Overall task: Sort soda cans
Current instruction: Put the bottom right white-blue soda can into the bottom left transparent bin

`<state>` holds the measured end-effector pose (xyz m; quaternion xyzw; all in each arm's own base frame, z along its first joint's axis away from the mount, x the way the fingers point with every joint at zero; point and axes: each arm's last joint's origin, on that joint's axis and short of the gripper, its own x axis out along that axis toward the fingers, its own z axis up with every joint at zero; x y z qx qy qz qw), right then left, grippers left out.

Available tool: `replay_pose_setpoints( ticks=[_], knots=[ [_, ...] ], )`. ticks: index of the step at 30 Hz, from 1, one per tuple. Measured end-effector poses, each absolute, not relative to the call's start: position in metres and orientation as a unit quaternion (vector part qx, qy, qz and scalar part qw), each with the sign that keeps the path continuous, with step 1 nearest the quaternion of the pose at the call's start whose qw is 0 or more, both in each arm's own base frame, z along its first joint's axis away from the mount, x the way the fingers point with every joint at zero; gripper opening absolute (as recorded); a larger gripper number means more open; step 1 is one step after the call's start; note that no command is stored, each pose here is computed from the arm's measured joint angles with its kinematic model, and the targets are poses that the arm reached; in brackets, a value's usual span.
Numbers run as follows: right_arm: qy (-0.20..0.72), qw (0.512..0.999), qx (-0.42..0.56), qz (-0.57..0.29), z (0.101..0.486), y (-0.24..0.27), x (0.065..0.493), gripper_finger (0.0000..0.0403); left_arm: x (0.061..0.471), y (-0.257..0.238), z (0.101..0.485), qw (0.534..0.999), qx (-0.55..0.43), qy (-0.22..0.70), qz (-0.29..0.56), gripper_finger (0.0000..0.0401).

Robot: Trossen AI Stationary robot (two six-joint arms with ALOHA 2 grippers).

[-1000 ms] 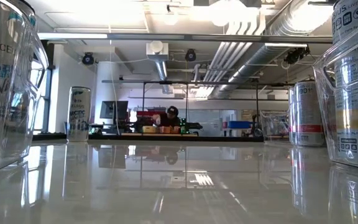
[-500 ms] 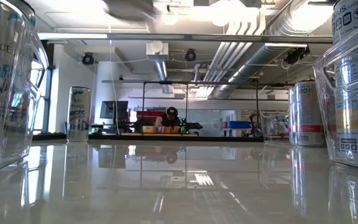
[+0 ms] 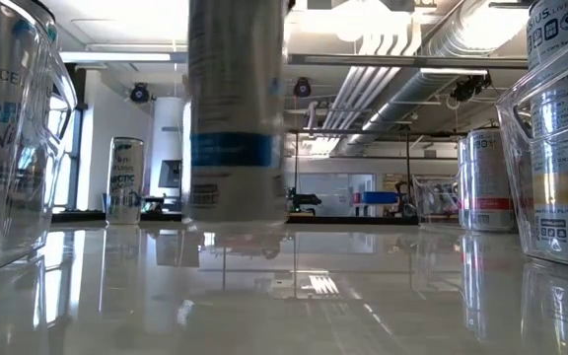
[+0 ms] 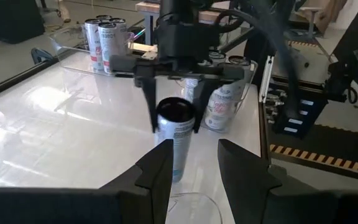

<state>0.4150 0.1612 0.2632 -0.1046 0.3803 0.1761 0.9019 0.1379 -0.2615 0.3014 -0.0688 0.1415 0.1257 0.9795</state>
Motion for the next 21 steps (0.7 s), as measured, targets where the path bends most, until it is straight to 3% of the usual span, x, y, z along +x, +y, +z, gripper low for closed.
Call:
replay_pose_setpoints(
  ticks=[9, 15, 21],
  knots=[
    [0.342, 0.92, -0.09, 0.169, 0.249, 0.157, 0.418, 0.0237, 0.159, -0.251, 0.3, 0.974, -0.058, 0.153, 0.156, 0.0124],
    [0.321, 0.928, -0.088, 0.167, 0.244, 0.159, 0.42, 0.0303, 0.175, -0.247, 0.3, 0.971, -0.042, 0.177, 0.152, 0.0149],
    [0.308, 0.932, -0.089, 0.167, 0.253, 0.158, 0.418, 0.0316, 0.187, -0.248, 0.299, 0.973, -0.025, 0.175, 0.149, 0.0183]
  ],
)
